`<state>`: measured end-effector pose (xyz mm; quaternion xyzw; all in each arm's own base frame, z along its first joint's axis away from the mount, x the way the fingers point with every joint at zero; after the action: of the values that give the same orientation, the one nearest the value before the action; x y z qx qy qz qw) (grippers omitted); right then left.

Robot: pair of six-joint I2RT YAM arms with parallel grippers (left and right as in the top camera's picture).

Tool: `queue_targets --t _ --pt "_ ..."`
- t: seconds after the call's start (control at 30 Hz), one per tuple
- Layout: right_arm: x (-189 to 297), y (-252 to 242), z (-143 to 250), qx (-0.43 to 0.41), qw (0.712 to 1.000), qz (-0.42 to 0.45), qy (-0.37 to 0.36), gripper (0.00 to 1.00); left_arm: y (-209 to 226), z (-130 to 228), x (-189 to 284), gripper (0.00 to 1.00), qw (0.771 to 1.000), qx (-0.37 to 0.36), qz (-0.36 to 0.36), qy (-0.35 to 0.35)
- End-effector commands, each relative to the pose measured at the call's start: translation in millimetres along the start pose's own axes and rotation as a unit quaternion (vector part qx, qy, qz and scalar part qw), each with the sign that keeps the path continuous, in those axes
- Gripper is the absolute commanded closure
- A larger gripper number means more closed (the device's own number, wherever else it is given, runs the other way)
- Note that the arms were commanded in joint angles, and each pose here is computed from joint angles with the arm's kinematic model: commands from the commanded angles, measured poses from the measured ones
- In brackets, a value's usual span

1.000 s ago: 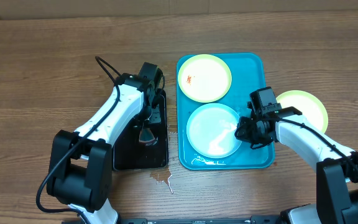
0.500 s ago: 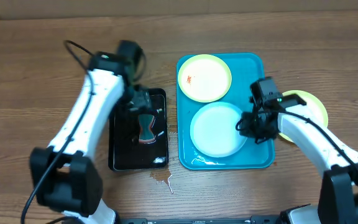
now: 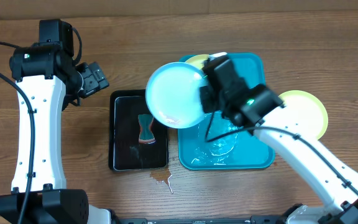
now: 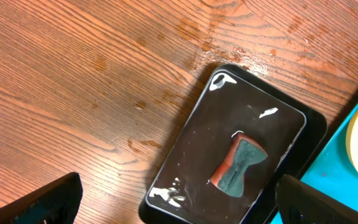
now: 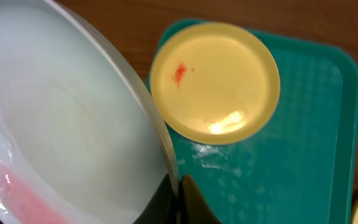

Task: Clean dirty plates on tray and stack at the side
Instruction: 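Lift white plate with right gripper and tilt it over black tray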

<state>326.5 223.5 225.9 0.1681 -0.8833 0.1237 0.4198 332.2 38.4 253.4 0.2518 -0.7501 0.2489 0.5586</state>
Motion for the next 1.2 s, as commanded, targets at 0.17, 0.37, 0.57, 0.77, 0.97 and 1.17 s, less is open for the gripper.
queue_targets --t 0.17,0.37,0.57,0.77,0.97,1.17 --pt "-0.2 37.8 -14.2 0.072 0.987 0.125 -0.065 0.96 -1.3 -3.0 2.5 0.00 1.000 -0.008 0.004 -0.005" --pt "14.7 57.0 -12.3 0.112 0.969 0.196 -0.100 0.96 -1.3 -3.0 2.5 0.00 1.000 -0.008 0.004 -0.005" --pt "37.2 77.3 -10.0 0.146 0.950 0.238 -0.137 0.96 -1.3 -3.0 2.5 0.00 1.000 -0.008 0.004 -0.005" --pt "55.1 93.1 -6.9 0.183 0.932 0.266 -0.161 0.96 -1.3 -3.1 2.5 0.00 1.000 -0.008 0.004 -0.005" --pt "69.0 106.1 -3.7 0.209 0.919 0.282 -0.180 0.96 -1.3 -3.0 2.5 0.00 1.000 -0.008 0.004 -0.005" --pt "78.4 113.8 -1.8 0.226 0.909 0.294 -0.192 0.96 -1.3 -3.1 2.5 0.00 1.000 -0.008 0.004 -0.005"
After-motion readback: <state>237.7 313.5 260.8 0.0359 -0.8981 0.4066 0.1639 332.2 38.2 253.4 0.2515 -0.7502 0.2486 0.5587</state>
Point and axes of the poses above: each gripper's point midway between its finger pads, its own x axis back along the fingers, its own y axis along the line the jaws close on, z = x × y, the point moved 3 cm from there along x, back along the fingers, and after that the axes turned 10 degrees about x, right-handed, at the moved point
